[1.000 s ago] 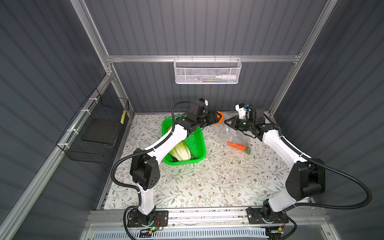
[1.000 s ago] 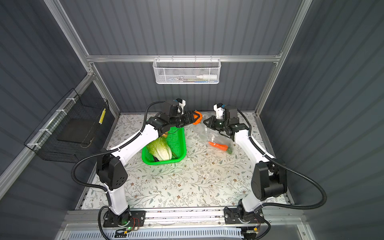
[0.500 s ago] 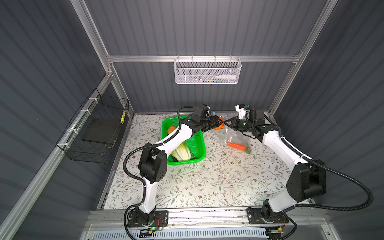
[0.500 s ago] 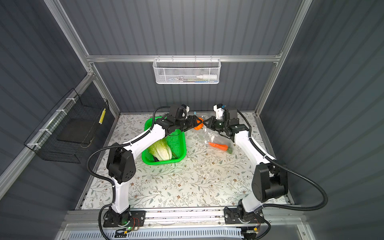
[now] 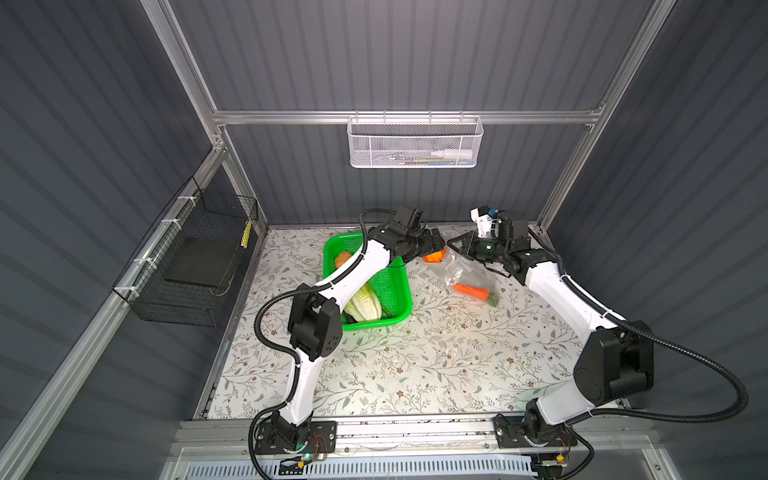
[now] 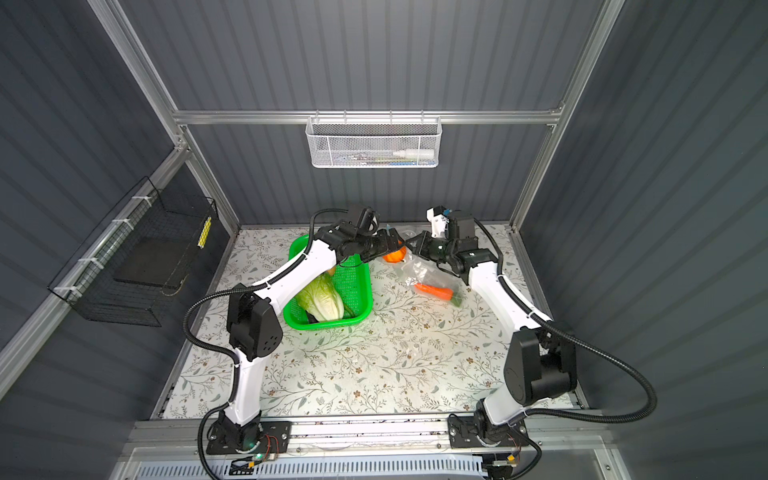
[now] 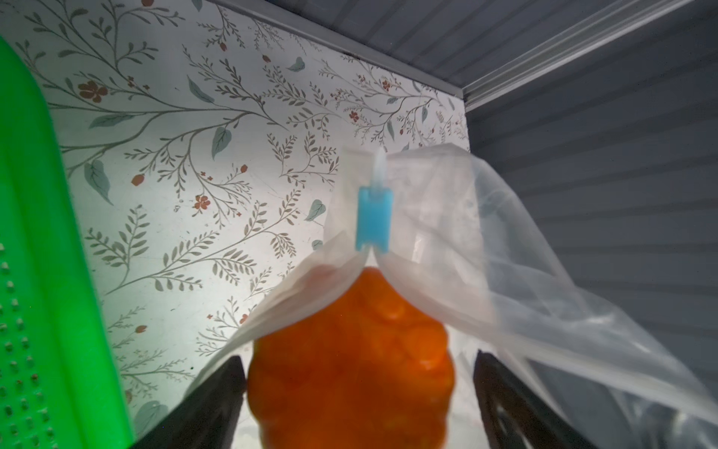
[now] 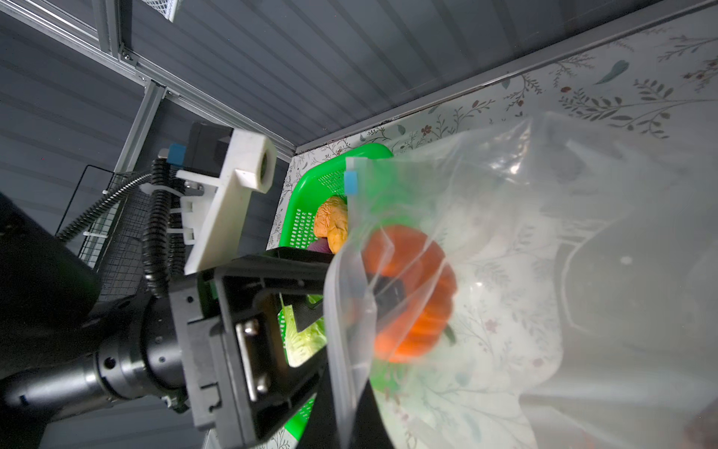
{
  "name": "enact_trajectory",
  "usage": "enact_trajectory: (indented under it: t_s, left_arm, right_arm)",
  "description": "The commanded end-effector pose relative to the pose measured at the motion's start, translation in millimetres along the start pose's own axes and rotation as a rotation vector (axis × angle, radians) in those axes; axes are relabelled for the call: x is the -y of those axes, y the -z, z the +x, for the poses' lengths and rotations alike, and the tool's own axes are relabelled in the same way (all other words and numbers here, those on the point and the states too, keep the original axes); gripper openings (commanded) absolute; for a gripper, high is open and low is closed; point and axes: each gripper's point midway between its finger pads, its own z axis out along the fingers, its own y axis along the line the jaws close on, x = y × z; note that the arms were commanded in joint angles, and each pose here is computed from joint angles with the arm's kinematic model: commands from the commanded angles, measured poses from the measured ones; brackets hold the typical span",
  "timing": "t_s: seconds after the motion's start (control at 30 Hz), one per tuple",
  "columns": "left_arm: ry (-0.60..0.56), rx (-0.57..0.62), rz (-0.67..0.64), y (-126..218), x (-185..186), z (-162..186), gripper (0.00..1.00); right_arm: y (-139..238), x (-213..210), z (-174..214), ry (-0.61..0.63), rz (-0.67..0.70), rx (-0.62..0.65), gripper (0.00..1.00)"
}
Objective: Place the food in the zip-top bag and seal the zipper
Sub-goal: 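Lift the orange squash with the left gripper and carry it over the bag mouth, then open the left gripper to drop the squash into the bag, then move the left gripper back over the basket toward the remaining vegetables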
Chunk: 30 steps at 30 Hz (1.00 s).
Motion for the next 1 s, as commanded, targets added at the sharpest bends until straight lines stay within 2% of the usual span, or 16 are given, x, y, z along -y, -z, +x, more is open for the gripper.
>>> enact_trajectory:
  t_s: [0.0,0.27,0.67,0.77,0.97]
  left_arm:
    - [-0.001,-0.018,0.004,3,6,2,1.00]
    - [0.021,0.060,0.063,33,24,-21,1.00]
    - [0.010,0.200,0.027,85,4,-50,1.00]
    - [-0.007,0.231,-0.066,96,-20,-63,1.00]
    - [0.013,0.232,-0.293,111,-111,-77,1.00]
  right_arm:
    - [0,-7,0,0.013,-0.022,0.004,0.00]
    - [1,-4,2,0.014,-0.003,0.000,0.00]
    - [0,-12,0,0.041,-0.020,-0.024,0.00]
    - [-1,-18,1,0.078,-0.011,-0.042,0.00]
    - [-3,-16,7,0.087,0.005,-0.070,0.00]
